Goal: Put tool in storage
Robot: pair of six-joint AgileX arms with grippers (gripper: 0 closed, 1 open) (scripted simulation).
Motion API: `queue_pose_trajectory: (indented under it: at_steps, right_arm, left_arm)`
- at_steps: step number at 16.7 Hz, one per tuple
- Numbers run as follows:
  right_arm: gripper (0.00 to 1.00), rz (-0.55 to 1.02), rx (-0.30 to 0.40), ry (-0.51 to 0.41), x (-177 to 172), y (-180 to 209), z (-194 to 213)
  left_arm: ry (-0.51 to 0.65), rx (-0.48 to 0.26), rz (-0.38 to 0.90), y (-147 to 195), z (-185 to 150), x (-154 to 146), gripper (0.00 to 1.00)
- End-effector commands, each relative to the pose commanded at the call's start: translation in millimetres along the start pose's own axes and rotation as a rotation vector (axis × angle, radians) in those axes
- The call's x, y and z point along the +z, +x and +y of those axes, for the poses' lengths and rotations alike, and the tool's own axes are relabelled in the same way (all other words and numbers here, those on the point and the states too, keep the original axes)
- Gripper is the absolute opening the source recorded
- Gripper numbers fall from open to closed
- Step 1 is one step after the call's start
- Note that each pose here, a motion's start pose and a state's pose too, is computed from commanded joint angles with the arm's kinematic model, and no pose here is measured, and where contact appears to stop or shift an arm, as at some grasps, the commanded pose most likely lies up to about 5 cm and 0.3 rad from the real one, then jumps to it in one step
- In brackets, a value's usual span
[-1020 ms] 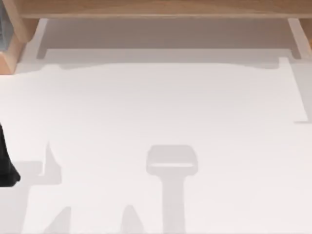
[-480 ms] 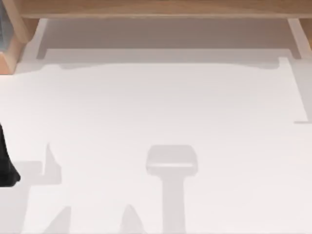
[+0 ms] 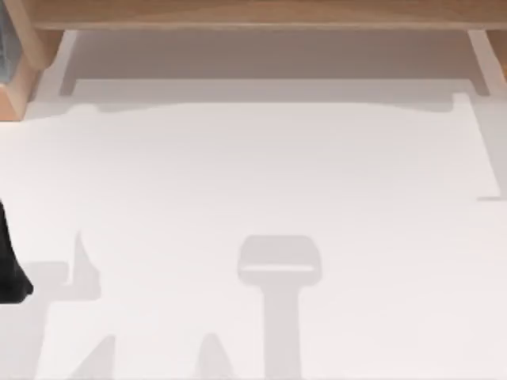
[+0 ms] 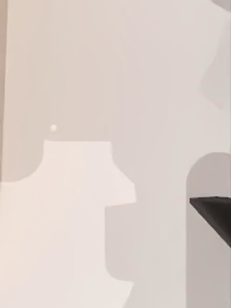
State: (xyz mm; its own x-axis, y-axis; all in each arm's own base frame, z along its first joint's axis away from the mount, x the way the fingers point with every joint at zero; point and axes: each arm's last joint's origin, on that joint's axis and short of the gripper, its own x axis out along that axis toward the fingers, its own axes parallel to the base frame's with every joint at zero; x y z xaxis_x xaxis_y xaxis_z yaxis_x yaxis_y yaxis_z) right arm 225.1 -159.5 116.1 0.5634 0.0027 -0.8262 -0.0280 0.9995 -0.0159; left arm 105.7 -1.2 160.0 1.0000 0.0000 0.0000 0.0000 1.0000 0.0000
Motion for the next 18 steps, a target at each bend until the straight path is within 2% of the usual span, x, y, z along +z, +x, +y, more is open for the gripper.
queue_pose_trajectory:
  at_steps: [2, 5, 9, 13, 18]
  right_arm:
    - [1.00, 0.083, 0.047, 0.039, 10.9, -7.5, 12.2]
    - [1.00, 0.219, 0.085, 0.042, 31.3, -25.3, 35.2]
    - [1.00, 0.394, 0.071, -0.029, 51.4, -52.0, 72.8]
    - [1.00, 0.561, 0.053, -0.092, 47.5, -58.3, 99.1]
    - [1.00, 0.597, 0.052, -0.104, 45.1, -57.5, 103.8]
  left_arm:
    - [0.000, 0.000, 0.000, 0.0, 0.0, 0.0, 1.00]
    - [0.000, 0.000, 0.000, 0.0, 0.0, 0.0, 1.00]
    - [0.000, 0.000, 0.000, 0.0, 0.0, 0.0, 1.00]
    - [0.000, 0.000, 0.000, 0.0, 0.0, 0.0, 1.00]
    - [0.000, 0.000, 0.000, 0.0, 0.0, 0.0, 1.00]
